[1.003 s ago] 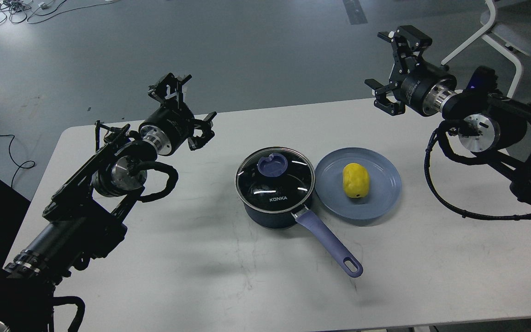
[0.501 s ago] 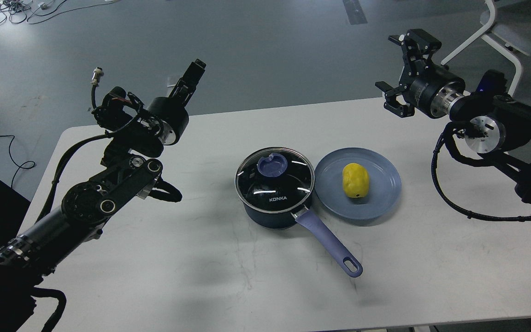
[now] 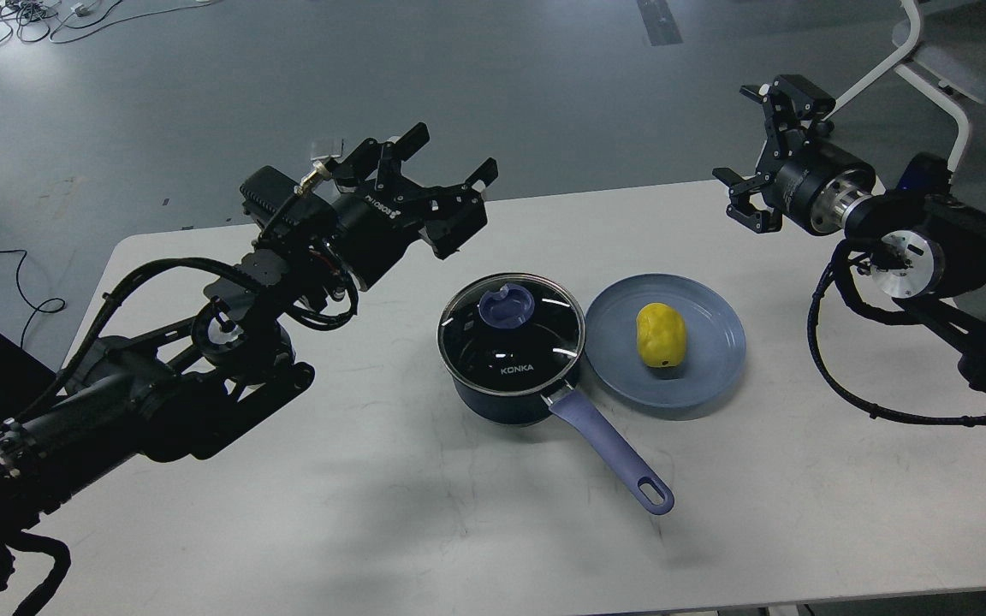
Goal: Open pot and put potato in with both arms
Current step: 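Reach the left gripper forward to the glass lid's knob on the saucepan, then close the left gripper on the lid knob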
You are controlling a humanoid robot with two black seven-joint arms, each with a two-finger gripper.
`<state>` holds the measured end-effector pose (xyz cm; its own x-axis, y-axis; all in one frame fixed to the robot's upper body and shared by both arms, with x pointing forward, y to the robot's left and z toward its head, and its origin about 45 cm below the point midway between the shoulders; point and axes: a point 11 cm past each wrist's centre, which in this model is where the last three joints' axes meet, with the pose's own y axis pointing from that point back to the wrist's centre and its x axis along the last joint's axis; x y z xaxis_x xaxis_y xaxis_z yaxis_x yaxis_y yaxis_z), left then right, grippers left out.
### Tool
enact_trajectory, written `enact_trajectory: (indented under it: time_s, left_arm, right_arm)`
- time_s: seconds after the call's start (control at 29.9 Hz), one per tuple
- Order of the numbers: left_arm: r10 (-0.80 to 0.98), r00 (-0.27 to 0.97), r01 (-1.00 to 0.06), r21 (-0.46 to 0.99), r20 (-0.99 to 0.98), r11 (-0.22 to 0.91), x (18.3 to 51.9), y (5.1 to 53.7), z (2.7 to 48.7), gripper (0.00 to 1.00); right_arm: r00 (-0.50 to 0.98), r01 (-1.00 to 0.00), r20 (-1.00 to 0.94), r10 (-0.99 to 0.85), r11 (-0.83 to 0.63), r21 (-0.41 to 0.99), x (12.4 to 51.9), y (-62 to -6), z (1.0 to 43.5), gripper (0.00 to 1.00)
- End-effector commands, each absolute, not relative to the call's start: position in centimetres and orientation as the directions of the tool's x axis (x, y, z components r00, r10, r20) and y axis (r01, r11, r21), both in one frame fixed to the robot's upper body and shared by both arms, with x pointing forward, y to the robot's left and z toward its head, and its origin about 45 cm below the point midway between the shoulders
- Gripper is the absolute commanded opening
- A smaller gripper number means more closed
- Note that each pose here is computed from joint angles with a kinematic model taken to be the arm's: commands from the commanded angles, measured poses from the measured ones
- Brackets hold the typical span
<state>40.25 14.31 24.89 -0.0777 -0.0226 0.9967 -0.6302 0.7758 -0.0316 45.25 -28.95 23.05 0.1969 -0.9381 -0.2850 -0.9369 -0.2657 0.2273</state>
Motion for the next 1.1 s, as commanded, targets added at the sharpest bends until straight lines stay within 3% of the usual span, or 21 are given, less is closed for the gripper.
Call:
enact_trajectory:
  time_s: [0.0,0.27,0.53,0.87,1.07]
  left_arm:
    - [-0.097,-0.112,-0.559,0.018,0.989,0.829,38.5,13.3,23.5,0.98]
    - [-0.152,-0.068,-0.388,0.115,0.986,0.915,35.3,10.7,20.1,0.98]
    - [-0.209,-0.036,-0.424,0.174,0.977,0.889,36.3,10.7,17.3,0.98]
    - [-0.212,-0.037,-0.433,0.175,0.977,0.884,36.8,10.6,17.5,0.98]
    - [-0.170,0.059,-0.481,0.177,0.984,0.859,37.4,11.2,17.2,0.98]
  right_arm:
    - [0.200,-0.939,-0.282,-0.939,-0.266,0.220,45.5,-28.9,23.4,1.00]
    - [0.189,-0.940,-0.275,-0.943,-0.255,0.226,45.5,-29.3,23.3,1.00]
    - [0.180,-0.942,-0.267,-0.947,-0.244,0.232,45.4,-29.9,23.2,1.00]
    - [0.174,-0.941,-0.267,-0.948,-0.240,0.239,45.2,-30.1,22.8,1.00]
    - [0.175,-0.940,-0.268,-0.947,-0.242,0.240,45.2,-30.0,22.7,1.00]
